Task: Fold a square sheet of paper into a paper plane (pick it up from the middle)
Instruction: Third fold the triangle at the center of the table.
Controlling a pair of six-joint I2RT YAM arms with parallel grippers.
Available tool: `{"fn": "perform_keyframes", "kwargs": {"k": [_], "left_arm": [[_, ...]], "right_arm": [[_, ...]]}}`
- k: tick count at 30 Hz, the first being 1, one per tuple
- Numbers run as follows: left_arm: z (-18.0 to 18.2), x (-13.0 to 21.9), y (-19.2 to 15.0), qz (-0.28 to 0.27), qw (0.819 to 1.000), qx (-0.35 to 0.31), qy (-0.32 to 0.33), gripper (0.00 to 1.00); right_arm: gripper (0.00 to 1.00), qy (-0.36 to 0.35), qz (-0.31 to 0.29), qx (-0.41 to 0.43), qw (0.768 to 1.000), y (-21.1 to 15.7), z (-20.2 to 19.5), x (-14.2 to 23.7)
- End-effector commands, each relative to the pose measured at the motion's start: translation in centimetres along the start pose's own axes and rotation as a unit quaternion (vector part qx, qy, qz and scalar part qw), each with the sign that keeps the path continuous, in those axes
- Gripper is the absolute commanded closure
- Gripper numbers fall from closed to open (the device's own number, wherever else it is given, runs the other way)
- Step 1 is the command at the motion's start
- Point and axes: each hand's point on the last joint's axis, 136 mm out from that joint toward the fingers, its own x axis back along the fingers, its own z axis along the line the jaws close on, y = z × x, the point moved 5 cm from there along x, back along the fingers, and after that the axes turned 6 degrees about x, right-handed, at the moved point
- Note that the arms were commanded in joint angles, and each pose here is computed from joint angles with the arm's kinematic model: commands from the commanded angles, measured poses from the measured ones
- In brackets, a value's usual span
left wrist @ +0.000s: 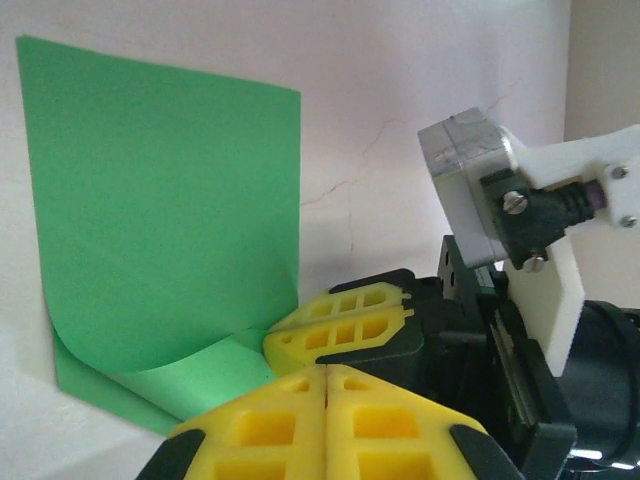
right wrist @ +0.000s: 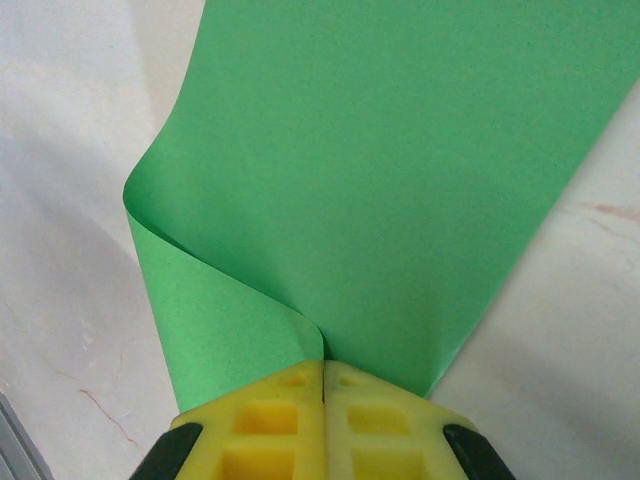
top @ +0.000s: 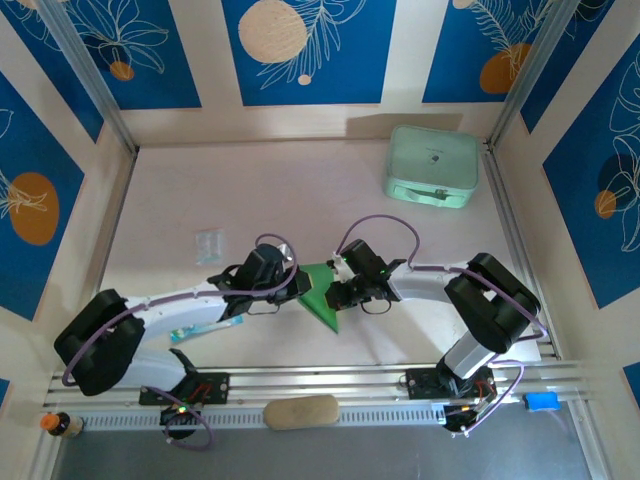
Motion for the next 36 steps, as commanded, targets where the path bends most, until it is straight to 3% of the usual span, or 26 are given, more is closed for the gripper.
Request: {"fn": "perform_keyframes", "kwargs": {"k": [1, 36], "left_arm": [[0.0, -0.2, 0.2, -0.012, 1.0, 0.003, -0.003, 0.96], [0.5, -1.5, -0.1, 0.001, 1.0, 0.011, -0.003, 0.98]], "right_arm": [[1.0, -0.018, 0.019, -0.016, 1.0, -0.6, -0.7, -0.1], [1.0, -0.016, 0.021, -0.018, 0.999, -0.7, -0.8, -0.2]]}}
